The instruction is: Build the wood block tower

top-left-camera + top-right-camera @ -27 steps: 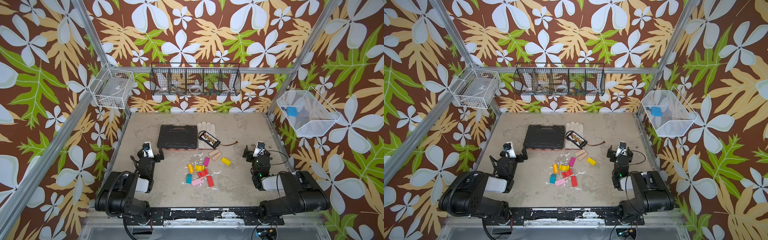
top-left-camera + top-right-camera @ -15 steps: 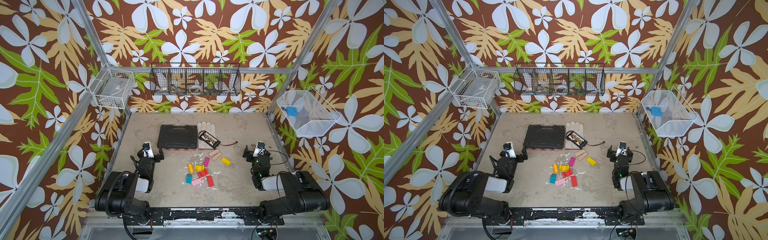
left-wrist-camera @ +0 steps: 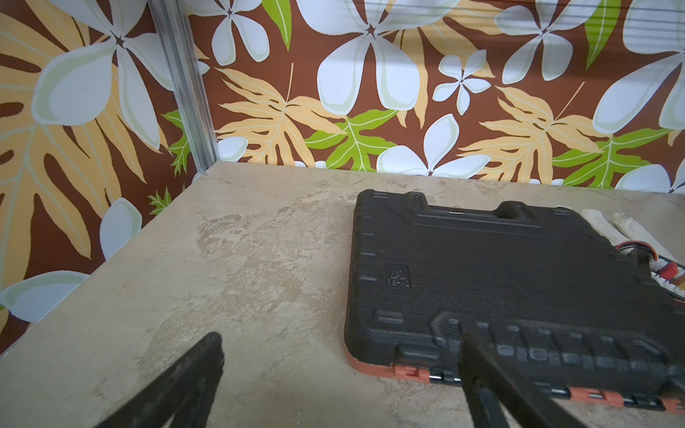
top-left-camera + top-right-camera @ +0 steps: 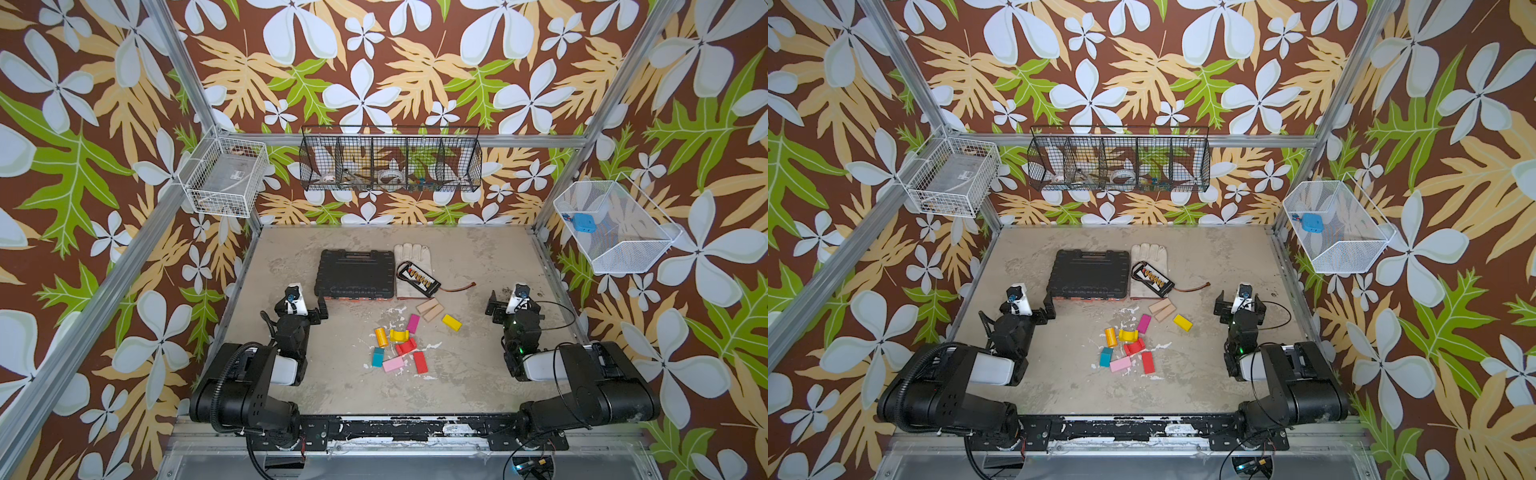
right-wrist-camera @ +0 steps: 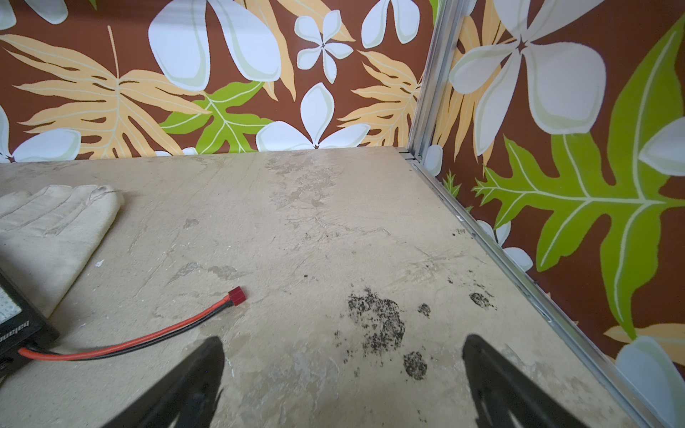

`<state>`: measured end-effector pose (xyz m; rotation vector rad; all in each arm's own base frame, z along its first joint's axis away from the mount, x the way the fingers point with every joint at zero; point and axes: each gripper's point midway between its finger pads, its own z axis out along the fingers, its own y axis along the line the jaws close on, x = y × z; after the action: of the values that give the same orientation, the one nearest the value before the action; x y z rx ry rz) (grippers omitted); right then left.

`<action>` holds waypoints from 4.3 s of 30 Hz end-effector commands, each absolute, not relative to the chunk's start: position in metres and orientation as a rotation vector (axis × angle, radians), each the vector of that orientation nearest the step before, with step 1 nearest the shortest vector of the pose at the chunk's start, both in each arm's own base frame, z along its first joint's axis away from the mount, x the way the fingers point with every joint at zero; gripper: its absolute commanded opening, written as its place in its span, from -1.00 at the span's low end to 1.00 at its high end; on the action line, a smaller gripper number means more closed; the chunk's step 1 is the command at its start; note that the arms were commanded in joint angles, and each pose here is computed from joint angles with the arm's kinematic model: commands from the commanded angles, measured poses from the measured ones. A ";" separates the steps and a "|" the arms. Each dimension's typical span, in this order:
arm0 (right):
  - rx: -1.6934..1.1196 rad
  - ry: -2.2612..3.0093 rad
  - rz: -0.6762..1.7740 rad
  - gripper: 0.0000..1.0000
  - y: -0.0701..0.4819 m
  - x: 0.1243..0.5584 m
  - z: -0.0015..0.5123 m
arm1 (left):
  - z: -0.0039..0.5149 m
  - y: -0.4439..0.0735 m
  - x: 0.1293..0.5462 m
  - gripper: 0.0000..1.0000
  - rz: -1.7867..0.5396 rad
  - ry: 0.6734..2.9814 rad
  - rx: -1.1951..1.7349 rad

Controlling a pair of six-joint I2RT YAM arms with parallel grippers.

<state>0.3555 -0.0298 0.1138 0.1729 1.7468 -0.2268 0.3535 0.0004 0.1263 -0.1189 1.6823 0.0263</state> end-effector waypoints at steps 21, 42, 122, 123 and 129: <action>0.521 1.923 0.398 0.99 0.021 0.315 0.161 | 0.215 0.007 0.266 1.00 -0.368 1.597 -0.562; 0.118 2.175 0.588 0.65 0.140 0.287 0.146 | 0.133 0.003 0.291 0.96 -0.343 1.741 -0.609; 0.071 2.534 0.051 -0.71 0.166 0.344 0.053 | 0.150 -0.008 0.279 0.96 -0.431 1.628 -0.508; 0.074 2.520 0.065 -0.72 0.165 0.339 0.061 | 0.150 -0.008 0.279 0.95 -0.434 1.626 -0.506; 0.006 2.458 0.126 -0.72 0.176 0.287 0.091 | 0.150 -0.009 0.279 0.96 -0.436 1.624 -0.505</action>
<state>0.3093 0.1801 0.0927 0.0130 2.4435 0.1606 0.2776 -0.0075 0.1415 -0.5248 1.6576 -0.4265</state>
